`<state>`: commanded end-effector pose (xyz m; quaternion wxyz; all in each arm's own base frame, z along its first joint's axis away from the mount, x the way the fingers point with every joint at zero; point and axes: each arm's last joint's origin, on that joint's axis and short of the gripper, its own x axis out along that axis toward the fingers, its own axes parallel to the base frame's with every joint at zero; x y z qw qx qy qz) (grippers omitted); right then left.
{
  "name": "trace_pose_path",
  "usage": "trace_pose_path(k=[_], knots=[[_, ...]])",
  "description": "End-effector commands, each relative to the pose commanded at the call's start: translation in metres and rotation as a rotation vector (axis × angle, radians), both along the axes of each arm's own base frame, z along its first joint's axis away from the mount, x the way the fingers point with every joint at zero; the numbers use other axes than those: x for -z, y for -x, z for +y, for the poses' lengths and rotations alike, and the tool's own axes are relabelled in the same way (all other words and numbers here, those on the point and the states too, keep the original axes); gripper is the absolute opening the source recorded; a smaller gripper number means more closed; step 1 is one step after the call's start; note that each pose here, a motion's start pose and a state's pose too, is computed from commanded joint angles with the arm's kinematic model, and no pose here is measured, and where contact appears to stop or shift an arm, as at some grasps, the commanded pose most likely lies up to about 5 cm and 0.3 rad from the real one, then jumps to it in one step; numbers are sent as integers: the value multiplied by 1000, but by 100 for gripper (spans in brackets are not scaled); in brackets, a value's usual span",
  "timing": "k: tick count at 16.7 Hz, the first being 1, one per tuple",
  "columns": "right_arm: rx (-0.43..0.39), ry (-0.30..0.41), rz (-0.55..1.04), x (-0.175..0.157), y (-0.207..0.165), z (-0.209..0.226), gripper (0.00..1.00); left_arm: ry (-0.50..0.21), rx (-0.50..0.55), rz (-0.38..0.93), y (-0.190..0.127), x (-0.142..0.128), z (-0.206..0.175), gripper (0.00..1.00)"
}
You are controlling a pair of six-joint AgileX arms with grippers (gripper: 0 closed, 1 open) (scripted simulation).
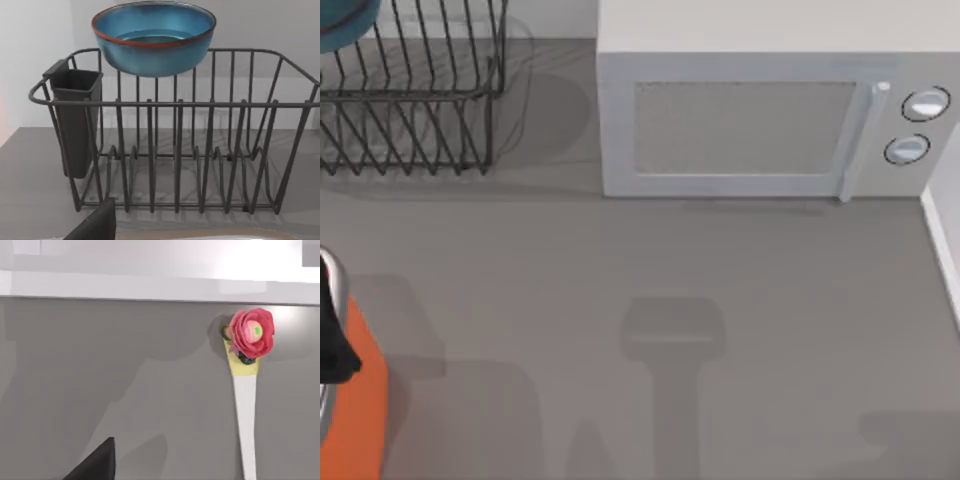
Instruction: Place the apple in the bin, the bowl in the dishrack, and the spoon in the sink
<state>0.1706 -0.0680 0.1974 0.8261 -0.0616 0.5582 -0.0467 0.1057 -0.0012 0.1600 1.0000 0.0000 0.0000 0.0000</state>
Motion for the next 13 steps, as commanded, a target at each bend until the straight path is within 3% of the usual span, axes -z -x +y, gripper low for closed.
trace_pose_path(k=[3, 6, 13], knots=[[2, -69, 215, 3, -17, -24, 100, 0, 0, 0, 0, 0, 0, 100], [-1, -123, 332, 3, -29, -44, 100, 0, 0, 0, 0, 0, 0, 100], [-6, -147, 376, 4, -34, -52, 100, 0, 0, 0, 0, 0, 0, 100]])
